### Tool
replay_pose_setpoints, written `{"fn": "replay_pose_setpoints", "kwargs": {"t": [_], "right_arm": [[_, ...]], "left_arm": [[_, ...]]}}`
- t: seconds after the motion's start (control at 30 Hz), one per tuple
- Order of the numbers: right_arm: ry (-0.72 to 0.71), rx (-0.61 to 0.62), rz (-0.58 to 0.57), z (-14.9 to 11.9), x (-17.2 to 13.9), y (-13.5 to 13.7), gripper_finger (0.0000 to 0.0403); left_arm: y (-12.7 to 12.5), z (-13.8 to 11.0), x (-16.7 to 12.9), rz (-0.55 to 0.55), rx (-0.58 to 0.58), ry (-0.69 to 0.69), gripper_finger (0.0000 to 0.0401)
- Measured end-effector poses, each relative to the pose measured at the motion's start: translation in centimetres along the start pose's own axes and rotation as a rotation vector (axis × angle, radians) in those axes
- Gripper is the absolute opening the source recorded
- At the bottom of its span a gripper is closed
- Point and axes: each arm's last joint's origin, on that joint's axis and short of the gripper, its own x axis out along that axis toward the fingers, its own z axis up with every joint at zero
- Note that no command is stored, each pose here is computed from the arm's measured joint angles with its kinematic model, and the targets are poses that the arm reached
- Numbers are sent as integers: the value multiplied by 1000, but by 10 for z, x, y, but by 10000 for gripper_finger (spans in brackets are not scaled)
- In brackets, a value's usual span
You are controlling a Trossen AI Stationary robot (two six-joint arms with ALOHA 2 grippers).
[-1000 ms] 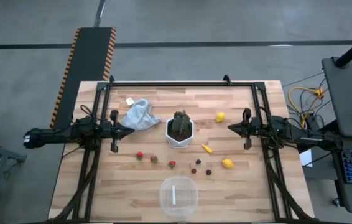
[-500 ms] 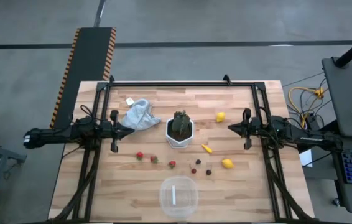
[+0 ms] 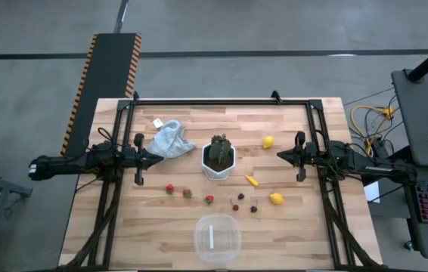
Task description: Pick and placing Produce into tupperware
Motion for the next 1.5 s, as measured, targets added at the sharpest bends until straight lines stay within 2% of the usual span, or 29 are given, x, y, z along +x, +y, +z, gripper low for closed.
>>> {"fn": "replay_pose_setpoints", "kwargs": {"t": [1.5], "right_arm": [[-8,28,0,1,0,0,9]], "left_arm": [[0,1,0,1,5,-5,0]]}}
